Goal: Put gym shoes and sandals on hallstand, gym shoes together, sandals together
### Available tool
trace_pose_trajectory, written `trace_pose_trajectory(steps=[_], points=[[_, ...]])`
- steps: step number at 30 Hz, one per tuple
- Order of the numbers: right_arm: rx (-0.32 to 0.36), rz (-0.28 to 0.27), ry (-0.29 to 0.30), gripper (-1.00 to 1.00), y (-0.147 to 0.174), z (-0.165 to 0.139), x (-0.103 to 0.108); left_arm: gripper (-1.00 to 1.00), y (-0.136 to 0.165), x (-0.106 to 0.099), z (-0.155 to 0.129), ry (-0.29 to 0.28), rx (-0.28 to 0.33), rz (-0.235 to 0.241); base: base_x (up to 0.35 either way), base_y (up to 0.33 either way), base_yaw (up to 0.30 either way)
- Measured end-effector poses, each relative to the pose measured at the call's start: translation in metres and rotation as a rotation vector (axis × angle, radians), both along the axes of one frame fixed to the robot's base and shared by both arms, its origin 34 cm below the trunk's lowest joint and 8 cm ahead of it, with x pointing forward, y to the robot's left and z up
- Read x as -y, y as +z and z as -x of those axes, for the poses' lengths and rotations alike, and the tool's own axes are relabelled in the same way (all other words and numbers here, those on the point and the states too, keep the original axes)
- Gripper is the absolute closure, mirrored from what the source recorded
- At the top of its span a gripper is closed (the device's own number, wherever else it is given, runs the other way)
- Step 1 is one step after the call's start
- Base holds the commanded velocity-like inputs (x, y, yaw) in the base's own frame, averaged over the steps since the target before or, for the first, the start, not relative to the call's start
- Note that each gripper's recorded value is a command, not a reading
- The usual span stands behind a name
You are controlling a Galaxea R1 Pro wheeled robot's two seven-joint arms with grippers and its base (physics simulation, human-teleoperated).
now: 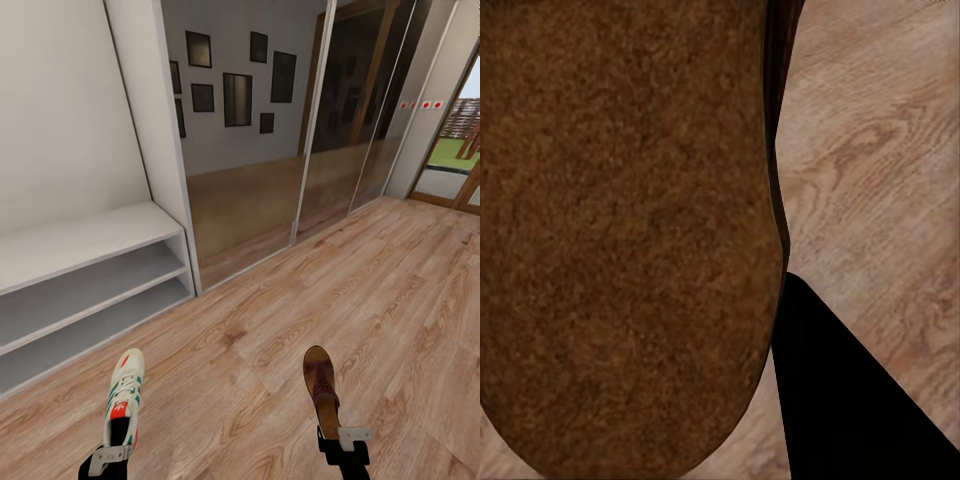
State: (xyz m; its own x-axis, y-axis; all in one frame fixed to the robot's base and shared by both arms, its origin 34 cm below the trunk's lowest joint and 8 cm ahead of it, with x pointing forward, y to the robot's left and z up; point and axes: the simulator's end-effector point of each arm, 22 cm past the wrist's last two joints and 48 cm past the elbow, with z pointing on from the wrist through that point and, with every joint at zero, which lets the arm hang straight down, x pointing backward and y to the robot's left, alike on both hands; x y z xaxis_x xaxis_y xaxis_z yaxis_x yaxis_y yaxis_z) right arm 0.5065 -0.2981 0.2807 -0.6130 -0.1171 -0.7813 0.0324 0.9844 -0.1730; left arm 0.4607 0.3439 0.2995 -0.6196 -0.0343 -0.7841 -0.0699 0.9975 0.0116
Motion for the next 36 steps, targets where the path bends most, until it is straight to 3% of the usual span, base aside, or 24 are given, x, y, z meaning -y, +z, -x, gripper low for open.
trace_pose_trajectory(steps=[12, 14, 15, 17, 19, 24, 36], points=[[0.018, 0.000, 0.000, 1.00, 0.007, -0.005, 0.000, 1.00, 0.001, -0.001, 0.001, 0.015, 0.002, 0.004, 0.000, 0.000, 0.000], [0.021, 0.000, 0.000, 1.00, 0.009, -0.006, 0.000, 1.00, 0.002, -0.005, 0.001, 0.036, 0.003, -0.010, 0.000, 0.000, 0.000], [0.023, 0.000, 0.000, 1.00, 0.010, -0.006, 0.000, 1.00, 0.003, -0.024, 0.004, 0.110, -0.001, -0.062, 0.000, 0.000, 0.000], [0.028, -0.001, 0.000, 1.00, 0.011, -0.007, 0.000, 1.00, -0.006, -0.022, 0.015, 0.121, -0.028, -0.070, 0.000, 0.000, 0.000], [0.031, -0.001, 0.000, 1.00, 0.012, -0.008, -0.001, 1.00, -0.012, -0.018, 0.025, 0.124, -0.032, -0.069, 0.000, 0.000, 0.009], [0.033, -0.005, -0.001, 1.00, 0.013, -0.009, -0.002, 1.00, -0.009, -0.018, 0.026, 0.127, 0.001, -0.076, 0.000, 0.000, 0.156], [0.036, -0.003, -0.002, 1.00, 0.015, -0.009, -0.001, 1.00, -0.007, -0.017, 0.025, 0.131, 0.011, -0.075, 0.000, 0.000, 0.256]])
